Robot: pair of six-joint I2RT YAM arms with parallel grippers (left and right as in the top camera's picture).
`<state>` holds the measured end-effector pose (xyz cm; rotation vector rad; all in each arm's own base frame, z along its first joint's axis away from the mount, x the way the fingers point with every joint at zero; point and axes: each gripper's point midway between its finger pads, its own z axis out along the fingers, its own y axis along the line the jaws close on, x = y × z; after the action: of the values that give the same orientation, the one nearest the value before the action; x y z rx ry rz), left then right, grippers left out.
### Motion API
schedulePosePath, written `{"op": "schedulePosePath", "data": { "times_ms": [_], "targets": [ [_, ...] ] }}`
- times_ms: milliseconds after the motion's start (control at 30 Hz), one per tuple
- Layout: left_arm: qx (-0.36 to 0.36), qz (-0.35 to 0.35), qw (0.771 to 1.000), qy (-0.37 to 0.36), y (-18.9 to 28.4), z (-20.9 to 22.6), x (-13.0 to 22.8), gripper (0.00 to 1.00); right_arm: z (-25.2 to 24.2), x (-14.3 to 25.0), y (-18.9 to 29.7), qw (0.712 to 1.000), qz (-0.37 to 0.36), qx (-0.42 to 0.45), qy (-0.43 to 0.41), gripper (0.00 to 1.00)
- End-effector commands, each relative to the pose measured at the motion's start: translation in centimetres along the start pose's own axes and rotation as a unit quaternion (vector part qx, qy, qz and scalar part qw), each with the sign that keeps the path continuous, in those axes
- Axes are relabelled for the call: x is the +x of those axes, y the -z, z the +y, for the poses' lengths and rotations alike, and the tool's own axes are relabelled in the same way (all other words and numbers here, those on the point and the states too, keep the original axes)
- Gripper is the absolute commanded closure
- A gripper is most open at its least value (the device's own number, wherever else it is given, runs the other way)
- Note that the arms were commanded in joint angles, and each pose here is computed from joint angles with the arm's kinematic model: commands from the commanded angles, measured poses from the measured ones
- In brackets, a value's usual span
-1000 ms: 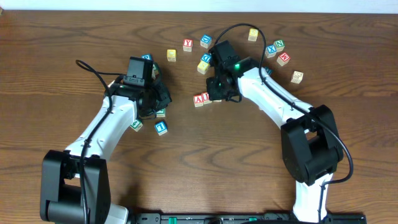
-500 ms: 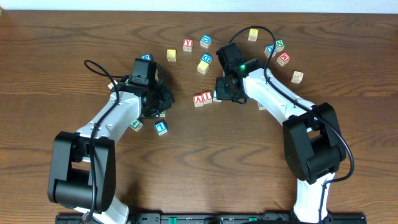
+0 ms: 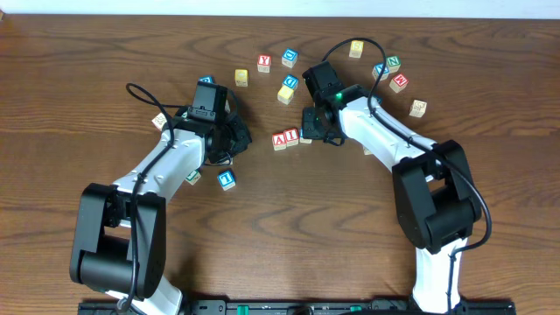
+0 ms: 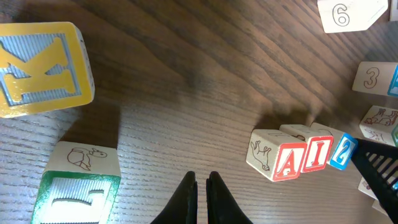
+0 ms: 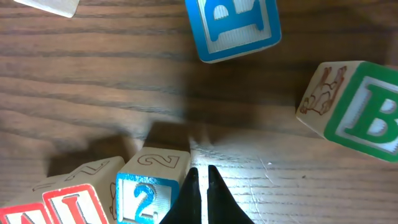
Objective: Spell out AI2
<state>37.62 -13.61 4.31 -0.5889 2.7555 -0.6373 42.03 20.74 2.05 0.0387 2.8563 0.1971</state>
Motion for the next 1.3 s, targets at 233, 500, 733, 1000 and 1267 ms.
{"op": "schedulePosePath", "data": {
  "times_ms": [233, 500, 733, 1000, 1267],
  "targets": [
    [-0.003, 0.018, 1.000, 0.003, -1.5, -0.2, 1.3, 0.93, 1.0, 0.5, -0.8, 1.000, 0.009, -0.021, 0.016, 0.99],
    [-0.001, 0.021, 1.000, 0.009, -2.6, -0.4, 1.5, 0.93, 1.2, 0.6, -0.8, 0.999, 0.008, -0.022, 0.022, 0.99],
    [0.008, 0.022, 1.000, -0.007, -3.2, -1.4, 2.1, 0.92, 1.2, 0.6, -0.8, 1.000, 0.008, -0.021, 0.022, 0.99],
    [0.019, 0.027, 0.999, -0.033, -4.3, -3.0, 3.3, 0.92, 1.2, 0.7, -0.8, 0.999, 0.011, -0.023, 0.022, 0.99],
    [0.028, 0.020, 0.999, -0.035, -4.4, -3.5, 3.1, 0.93, 1.6, 1.0, -0.8, 0.999, 0.017, -0.032, 0.027, 0.99]
  ]
}}
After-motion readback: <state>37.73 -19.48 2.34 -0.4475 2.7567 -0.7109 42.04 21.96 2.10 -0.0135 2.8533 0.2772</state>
